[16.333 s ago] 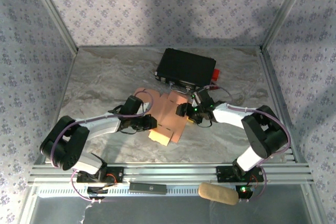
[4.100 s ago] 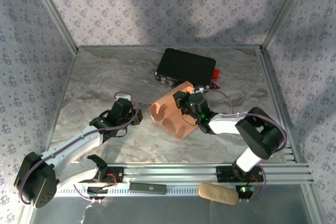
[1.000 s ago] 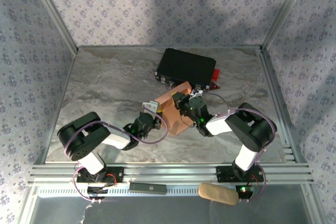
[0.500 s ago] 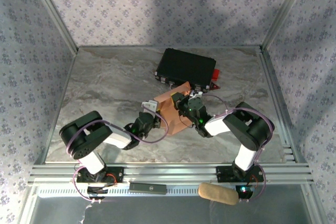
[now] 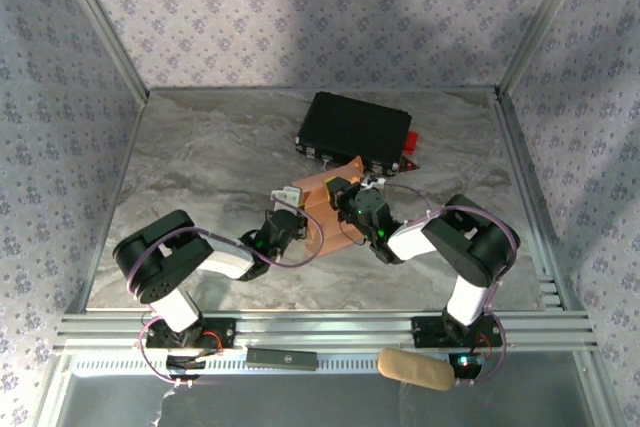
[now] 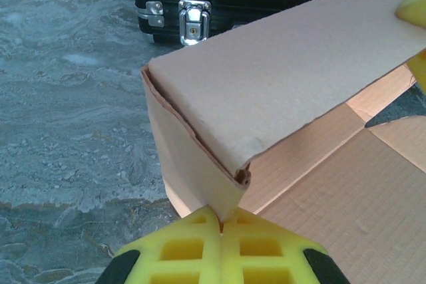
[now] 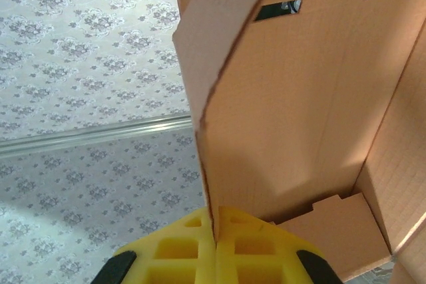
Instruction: Fold the paper box
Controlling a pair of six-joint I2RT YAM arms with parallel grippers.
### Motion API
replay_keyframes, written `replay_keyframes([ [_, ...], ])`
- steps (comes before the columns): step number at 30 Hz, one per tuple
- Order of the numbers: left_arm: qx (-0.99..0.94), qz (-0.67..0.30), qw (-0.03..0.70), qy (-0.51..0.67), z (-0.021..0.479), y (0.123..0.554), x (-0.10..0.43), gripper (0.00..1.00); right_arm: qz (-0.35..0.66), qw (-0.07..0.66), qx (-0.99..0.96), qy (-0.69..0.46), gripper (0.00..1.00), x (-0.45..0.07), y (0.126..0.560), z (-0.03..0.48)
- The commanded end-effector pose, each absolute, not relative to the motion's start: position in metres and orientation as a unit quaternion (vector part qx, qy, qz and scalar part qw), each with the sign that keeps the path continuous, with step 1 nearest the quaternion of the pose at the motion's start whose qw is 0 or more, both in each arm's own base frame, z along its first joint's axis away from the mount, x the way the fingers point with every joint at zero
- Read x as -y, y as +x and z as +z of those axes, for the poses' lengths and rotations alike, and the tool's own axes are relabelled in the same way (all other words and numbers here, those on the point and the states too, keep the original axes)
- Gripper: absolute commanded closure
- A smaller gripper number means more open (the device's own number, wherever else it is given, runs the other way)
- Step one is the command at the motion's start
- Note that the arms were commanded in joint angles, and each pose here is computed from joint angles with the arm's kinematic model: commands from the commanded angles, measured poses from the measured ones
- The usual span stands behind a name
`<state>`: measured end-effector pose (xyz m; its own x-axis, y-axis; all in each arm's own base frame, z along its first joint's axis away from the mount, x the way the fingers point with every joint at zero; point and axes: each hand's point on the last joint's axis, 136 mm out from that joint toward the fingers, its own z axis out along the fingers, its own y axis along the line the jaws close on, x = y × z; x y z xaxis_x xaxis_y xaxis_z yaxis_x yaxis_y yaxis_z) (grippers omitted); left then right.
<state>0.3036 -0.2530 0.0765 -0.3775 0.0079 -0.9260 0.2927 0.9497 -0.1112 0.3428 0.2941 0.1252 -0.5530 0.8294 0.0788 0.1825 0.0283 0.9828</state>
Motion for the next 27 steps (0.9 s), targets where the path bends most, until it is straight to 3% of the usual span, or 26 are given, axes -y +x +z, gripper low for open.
replay_keyframes([
  [1,-0.781,-0.186,0.59,0.092,0.104,0.31,0.268,1.0,0.546,0.243,-0.696,0.398,1.0,-0.297,0.33,0.094],
  [27,-0.737,-0.201,0.638,0.099,0.107,0.326,0.261,0.79,0.522,0.229,-0.693,0.441,1.0,-0.286,0.334,0.091],
])
